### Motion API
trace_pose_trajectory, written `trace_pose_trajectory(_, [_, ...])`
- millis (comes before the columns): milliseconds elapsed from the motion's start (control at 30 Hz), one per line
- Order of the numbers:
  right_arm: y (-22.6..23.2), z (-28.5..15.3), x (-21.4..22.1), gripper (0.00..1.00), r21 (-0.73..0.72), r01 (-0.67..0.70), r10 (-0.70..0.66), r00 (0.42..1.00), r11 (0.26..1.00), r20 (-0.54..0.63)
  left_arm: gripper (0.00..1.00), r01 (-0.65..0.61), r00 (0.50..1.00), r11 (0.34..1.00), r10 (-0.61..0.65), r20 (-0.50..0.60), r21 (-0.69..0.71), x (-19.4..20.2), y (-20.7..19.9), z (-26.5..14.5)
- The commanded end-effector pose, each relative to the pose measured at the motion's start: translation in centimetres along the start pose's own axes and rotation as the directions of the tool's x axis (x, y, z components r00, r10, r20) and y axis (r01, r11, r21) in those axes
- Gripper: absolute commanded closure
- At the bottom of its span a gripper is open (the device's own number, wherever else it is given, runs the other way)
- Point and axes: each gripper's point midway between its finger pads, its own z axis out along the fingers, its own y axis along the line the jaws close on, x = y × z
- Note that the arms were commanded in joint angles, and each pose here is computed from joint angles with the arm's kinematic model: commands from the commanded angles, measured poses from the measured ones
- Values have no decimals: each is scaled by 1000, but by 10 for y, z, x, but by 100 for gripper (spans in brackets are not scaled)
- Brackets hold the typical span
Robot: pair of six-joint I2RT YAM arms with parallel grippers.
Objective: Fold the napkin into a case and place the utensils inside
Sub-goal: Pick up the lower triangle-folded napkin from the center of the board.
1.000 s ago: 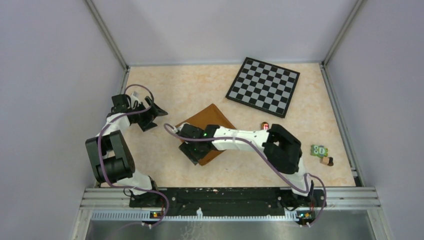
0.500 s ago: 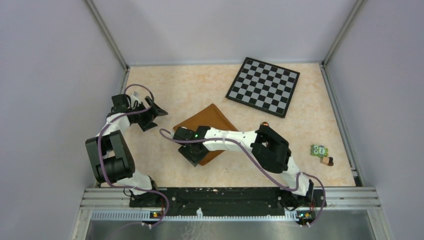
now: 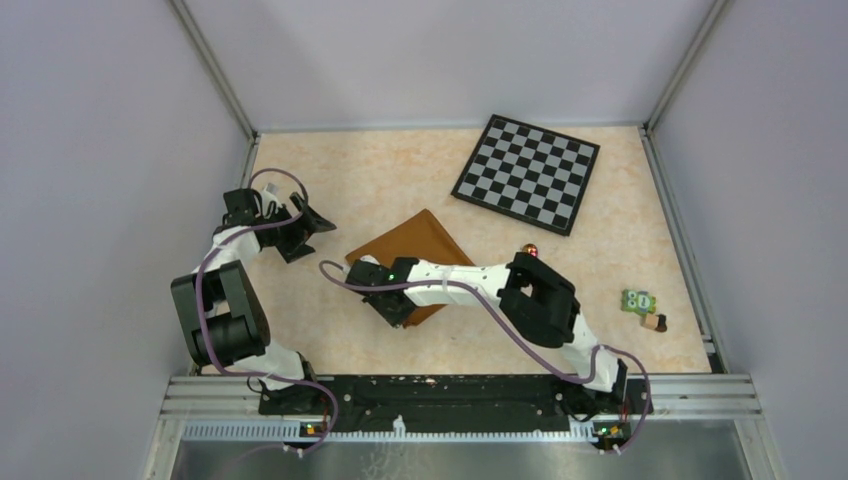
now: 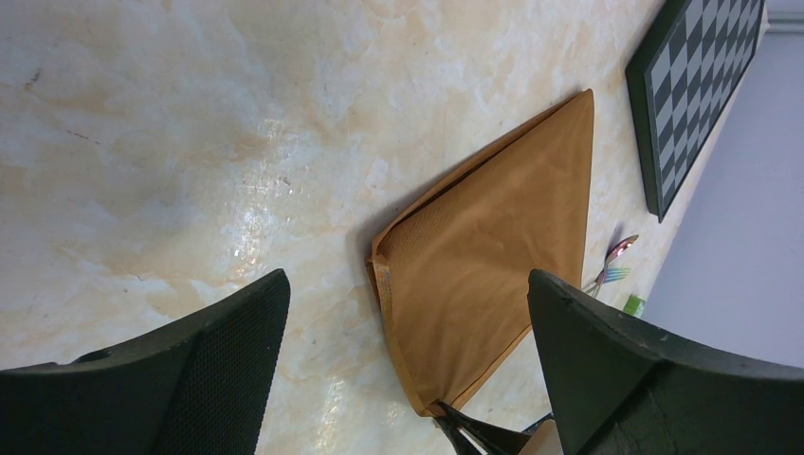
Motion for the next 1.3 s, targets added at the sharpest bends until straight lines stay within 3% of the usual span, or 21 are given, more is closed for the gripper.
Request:
trace_pose_trajectory(0, [-7,29,22,100,28,-13,13,1000,1000,-25,1,-54,998,998,53,32,25,-5,-10,-6])
trace_pose_trajectory(167, [-13,4,-8,100,-44,-40,45,993,998,113,1,-57,998,998,56,24,19,-2,-10,-3])
trace_pose_trajectory(267, [-9,-19,-26,100,-173,-75,108,976,982,187,1,-60,998,998,60,-18,-9,12,-15,3])
trace_pose_trajectory(467, [-19,-50,-35,100,-360,-175,269,935,917,230,1,111,993,994,-111,-36,1,51,-20,-3])
trace_pose_trajectory(700, [-34,-81,-43,100,-543,-253,437,866,800,241,1,225,974,962,-225,-19,157,82,-40,-12])
trace_pose_trajectory(967, [-48,-97,-44,100,-597,-263,488,836,758,251,1,294,955,938,-283,-83,183,103,-48,17])
trace_pose_trajectory(1267, [-56,-104,-46,100,-607,-253,496,824,753,273,12,325,946,937,-320,-56,126,93,-28,48])
